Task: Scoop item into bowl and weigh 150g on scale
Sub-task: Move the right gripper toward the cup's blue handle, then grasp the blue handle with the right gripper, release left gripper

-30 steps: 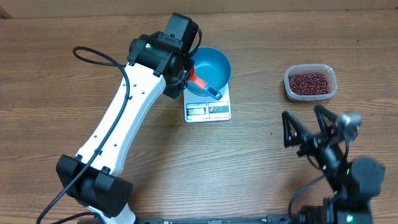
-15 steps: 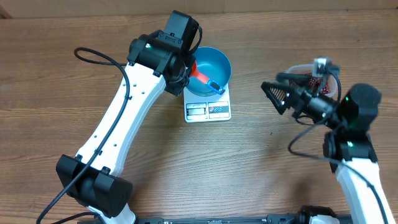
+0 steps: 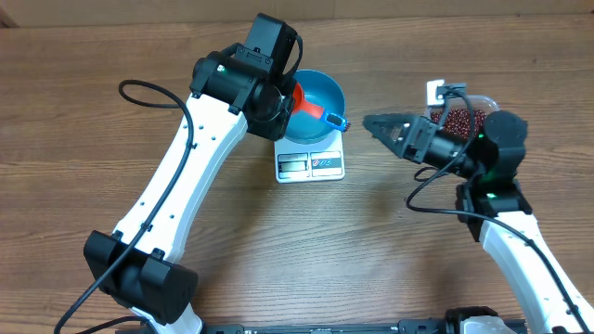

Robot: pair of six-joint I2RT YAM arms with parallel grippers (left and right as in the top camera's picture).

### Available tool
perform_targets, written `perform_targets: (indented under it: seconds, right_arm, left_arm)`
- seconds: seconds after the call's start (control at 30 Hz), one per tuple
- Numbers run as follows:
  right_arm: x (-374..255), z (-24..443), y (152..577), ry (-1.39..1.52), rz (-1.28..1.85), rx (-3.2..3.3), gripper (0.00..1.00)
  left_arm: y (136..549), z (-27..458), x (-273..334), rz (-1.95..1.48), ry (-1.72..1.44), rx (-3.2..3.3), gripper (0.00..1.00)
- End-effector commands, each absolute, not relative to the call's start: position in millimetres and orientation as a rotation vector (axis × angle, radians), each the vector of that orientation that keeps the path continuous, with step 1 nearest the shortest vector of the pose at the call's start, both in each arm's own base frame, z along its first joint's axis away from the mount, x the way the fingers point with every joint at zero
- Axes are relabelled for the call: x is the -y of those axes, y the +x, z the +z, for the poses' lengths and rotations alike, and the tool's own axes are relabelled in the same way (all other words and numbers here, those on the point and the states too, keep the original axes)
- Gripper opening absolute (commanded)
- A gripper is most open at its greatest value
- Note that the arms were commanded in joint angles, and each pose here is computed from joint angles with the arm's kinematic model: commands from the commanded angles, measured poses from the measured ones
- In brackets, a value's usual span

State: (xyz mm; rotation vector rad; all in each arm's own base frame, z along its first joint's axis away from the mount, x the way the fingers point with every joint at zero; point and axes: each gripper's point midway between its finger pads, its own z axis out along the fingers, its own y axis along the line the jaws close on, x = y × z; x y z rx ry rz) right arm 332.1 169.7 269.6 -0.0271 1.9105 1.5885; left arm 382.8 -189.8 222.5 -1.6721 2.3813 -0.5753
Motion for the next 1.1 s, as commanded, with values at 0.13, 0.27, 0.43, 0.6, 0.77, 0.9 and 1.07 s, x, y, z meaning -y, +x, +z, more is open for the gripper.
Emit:
perform_targets:
  seconds: [0.13, 0.27, 0.43, 0.6, 0.77, 0.9, 1.07]
  right_arm:
    - [-185.0, 277.5, 344.6, 0.098, 1.556, -1.891, 0.95]
    - [-189.7, 275.5, 346.4, 0.120, 1.538, -1.893, 0.87]
    - [-188.2, 269.3, 349.5, 0.165, 1.516, -1.912, 0.70]
    - [-187.3, 266.3, 350.3, 0.182, 1.509, -1.923, 0.53]
    - [-186.9, 266.2, 350.8, 0.185, 1.507, -1.923, 0.50]
    - [-187.0, 266.2, 350.7, 0.185, 1.507, -1.923, 0.48]
    - [-187.1, 266.1, 350.6, 0.184, 1.508, -1.923, 0.48]
  left_arm:
    - [371.0, 233.4, 211.9, -0.682, -1.773, -2.377, 0.04]
    - [368.1, 232.9, 222.0, -0.695, -1.771, -2.383, 0.04]
    - [362.9, 233.6, 233.5, -0.706, -1.734, -2.408, 0.04]
    - [362.8, 234.0, 236.1, -0.702, -1.716, -2.404, 0.04]
    - [360.9, 234.2, 238.9, -0.713, -1.716, -2.418, 0.04]
    - [360.1, 234.4, 240.7, -0.716, -1.713, -2.420, 0.04]
    - [359.5, 233.3, 240.7, -0.715, -1.761, -2.398, 0.04]
